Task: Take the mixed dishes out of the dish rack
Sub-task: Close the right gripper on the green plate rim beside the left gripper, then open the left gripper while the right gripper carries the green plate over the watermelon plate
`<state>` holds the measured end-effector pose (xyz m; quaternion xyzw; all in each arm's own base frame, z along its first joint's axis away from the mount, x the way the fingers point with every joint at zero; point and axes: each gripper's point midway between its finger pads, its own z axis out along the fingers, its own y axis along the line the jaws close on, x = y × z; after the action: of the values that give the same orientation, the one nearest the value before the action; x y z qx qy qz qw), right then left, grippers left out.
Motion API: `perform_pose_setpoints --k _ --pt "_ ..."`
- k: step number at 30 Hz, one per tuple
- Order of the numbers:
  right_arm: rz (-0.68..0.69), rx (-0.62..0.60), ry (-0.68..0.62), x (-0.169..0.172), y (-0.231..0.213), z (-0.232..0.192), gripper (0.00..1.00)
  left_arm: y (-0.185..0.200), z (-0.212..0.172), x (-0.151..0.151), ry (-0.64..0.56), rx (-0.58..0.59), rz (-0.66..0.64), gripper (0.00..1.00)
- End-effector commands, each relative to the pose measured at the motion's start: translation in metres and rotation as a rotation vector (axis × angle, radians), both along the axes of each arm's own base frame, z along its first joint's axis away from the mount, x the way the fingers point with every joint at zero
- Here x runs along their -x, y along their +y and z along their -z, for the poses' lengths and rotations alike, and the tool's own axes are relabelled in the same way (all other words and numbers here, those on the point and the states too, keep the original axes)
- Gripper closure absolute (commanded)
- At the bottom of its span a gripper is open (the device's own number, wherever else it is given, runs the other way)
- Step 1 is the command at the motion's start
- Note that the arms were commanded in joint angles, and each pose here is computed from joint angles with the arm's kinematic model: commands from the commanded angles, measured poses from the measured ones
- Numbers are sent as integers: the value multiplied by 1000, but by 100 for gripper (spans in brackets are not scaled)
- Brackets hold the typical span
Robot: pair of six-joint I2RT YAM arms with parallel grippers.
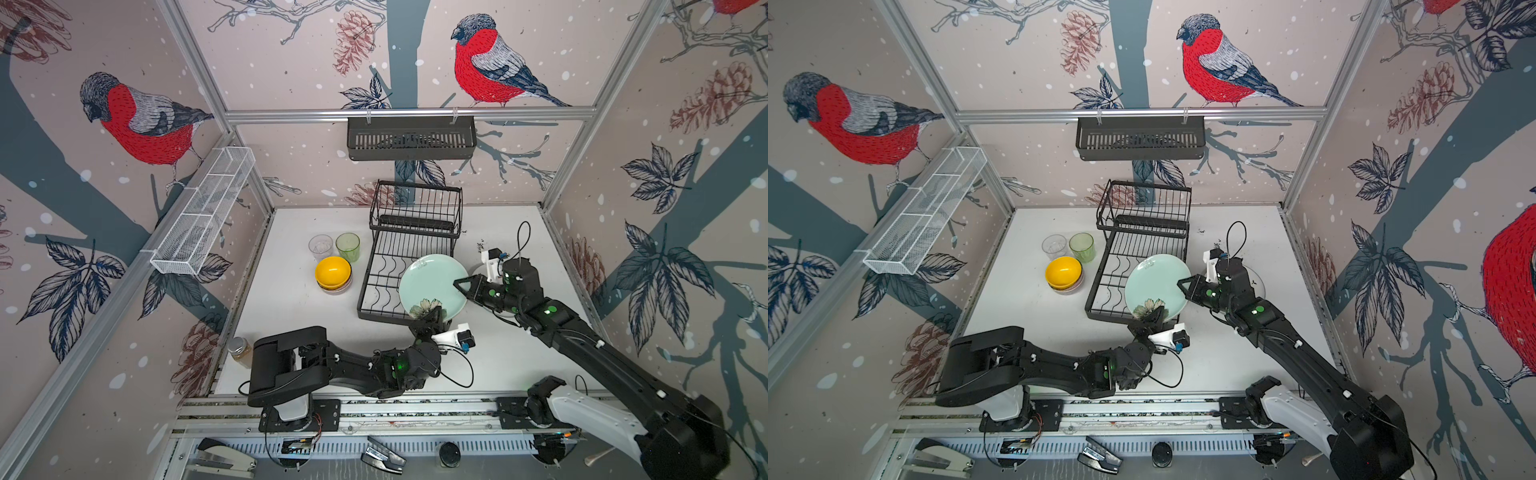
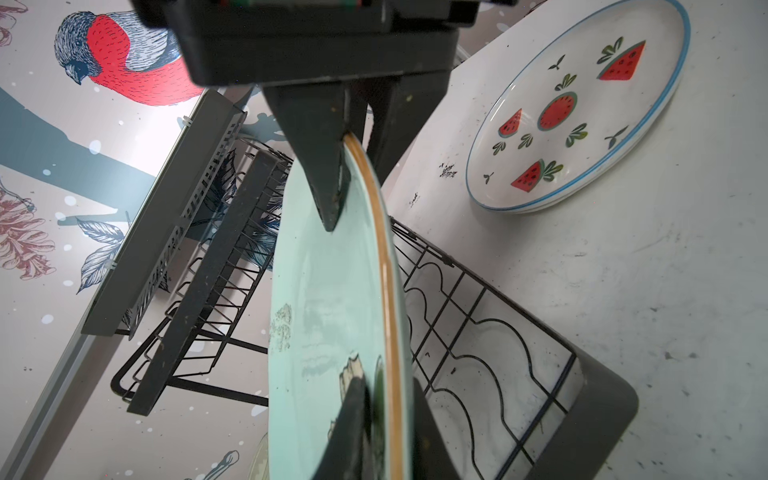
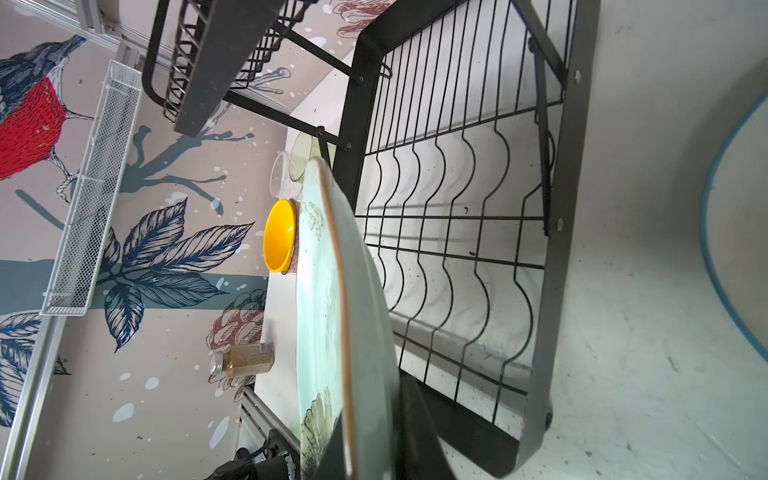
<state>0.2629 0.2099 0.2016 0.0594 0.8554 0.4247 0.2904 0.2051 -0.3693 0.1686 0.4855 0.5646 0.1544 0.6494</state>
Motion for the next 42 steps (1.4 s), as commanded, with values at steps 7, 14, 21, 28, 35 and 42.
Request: perform_pose_setpoints --k 7,14,21,28,35,42 --pt "-47 -24 -66 -4 8 -19 95 -2 -28 -2 10 223 -28 77" --pt "-52 -24 -73 -5 7 -21 98 3 -27 -3 8 238 -45 47" --pt "-25 -23 -74 -7 0 -22 99 6 -28 -3 2 252 -58 6" --pt "19 -32 -73 -10 -13 -20 100 8 -29 -4 -7 266 -65 2" --pt "77 -40 -68 -15 -31 -17 100 9 -29 -5 -7 272 -72 1" --pt "152 -53 -60 -20 -54 -12 100 11 -30 -4 -9 279 -76 2"
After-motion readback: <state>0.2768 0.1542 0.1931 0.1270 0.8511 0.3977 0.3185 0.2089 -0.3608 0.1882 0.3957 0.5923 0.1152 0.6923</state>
